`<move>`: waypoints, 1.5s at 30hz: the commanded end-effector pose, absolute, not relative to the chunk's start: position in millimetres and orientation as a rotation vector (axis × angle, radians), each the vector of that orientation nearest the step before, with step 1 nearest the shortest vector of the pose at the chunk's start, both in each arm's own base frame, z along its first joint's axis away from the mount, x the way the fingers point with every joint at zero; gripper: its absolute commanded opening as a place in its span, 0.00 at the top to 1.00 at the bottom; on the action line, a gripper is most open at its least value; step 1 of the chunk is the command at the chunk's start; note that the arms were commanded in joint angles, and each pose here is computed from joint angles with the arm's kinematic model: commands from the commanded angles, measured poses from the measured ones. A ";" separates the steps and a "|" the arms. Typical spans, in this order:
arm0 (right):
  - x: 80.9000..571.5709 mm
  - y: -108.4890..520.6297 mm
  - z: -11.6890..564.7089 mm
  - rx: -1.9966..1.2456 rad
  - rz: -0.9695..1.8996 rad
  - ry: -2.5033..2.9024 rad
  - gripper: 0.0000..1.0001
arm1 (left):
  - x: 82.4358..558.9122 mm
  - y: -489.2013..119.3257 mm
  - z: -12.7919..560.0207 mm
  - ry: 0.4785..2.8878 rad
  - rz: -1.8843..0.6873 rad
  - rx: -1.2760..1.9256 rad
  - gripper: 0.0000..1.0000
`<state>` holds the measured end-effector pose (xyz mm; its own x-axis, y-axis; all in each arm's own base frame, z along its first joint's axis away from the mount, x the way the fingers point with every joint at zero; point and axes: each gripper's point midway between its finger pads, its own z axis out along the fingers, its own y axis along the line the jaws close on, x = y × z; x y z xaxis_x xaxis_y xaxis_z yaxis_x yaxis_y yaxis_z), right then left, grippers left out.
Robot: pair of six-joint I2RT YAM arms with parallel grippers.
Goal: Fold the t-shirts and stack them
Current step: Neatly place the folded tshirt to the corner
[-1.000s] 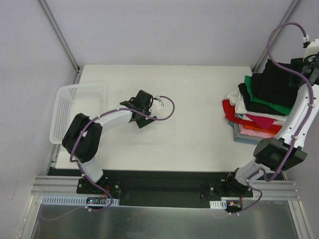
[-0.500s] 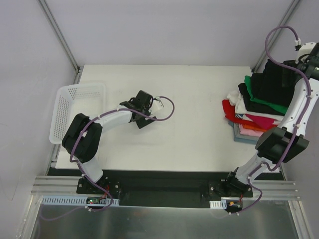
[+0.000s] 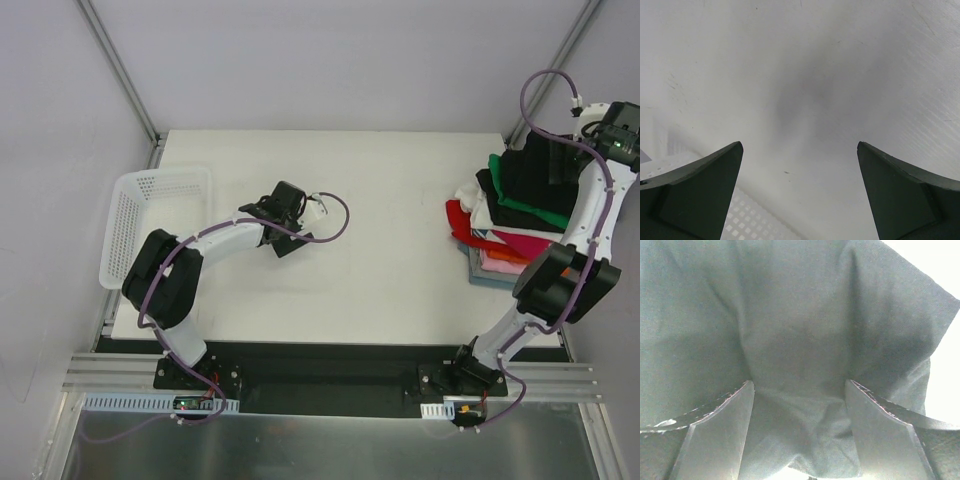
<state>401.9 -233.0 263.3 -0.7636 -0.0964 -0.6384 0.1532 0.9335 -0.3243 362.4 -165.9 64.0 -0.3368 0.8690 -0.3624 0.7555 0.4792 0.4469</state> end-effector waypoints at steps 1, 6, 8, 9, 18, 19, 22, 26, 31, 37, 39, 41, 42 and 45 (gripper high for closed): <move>383.1 -199.3 301.7 0.002 -0.423 2.306 0.23 | 364.1 -164.4 82.7 2.129 0.293 1.311 0.01; 366.4 -172.2 334.9 -0.045 -0.426 2.236 0.21 | 368.5 -167.2 93.5 2.107 0.287 1.269 0.01; 359.2 -156.3 348.7 -0.074 -0.417 2.200 0.21 | 370.8 -167.2 99.7 2.096 0.285 1.244 0.01; 356.0 -150.9 352.5 -0.081 -0.416 2.190 0.21 | 373.0 -168.0 106.5 2.083 0.285 1.221 0.01; 331.4 -63.2 355.7 -0.225 -0.235 2.131 0.00 | 402.1 -160.3 146.3 2.074 0.318 0.944 0.01; 327.0 -55.7 347.7 -0.221 -0.201 2.138 0.00 | 406.4 -155.5 150.6 2.078 0.335 0.906 0.01; 322.9 -27.5 329.8 -0.238 -0.081 2.138 0.00 | 417.4 -145.5 166.9 2.084 0.358 0.770 0.01; 322.7 7.9 307.8 -0.322 0.033 2.146 0.00 | 425.6 -128.2 194.1 2.060 0.364 0.575 0.01; 327.7 28.2 284.0 -0.360 0.123 2.210 0.00 | 422.0 -117.3 215.6 2.038 0.270 0.470 0.01; 336.5 49.5 254.4 -0.439 0.123 2.281 0.00 | 413.3 -98.4 230.5 2.006 0.219 0.368 0.01; 339.1 55.5 246.2 -0.435 0.128 2.285 0.00 | 407.5 -91.0 234.2 1.979 0.207 0.347 0.01; 339.9 59.2 241.3 -0.440 0.149 2.294 0.00 | 401.7 -88.6 238.9 1.944 0.189 0.332 0.01; 341.6 58.4 237.7 -0.436 0.143 2.299 0.00 | 399.8 -87.7 240.4 1.935 0.183 0.323 0.01; 345.2 51.4 231.1 -0.416 0.095 2.326 0.00 | 391.9 -87.5 242.9 1.908 0.155 0.317 0.01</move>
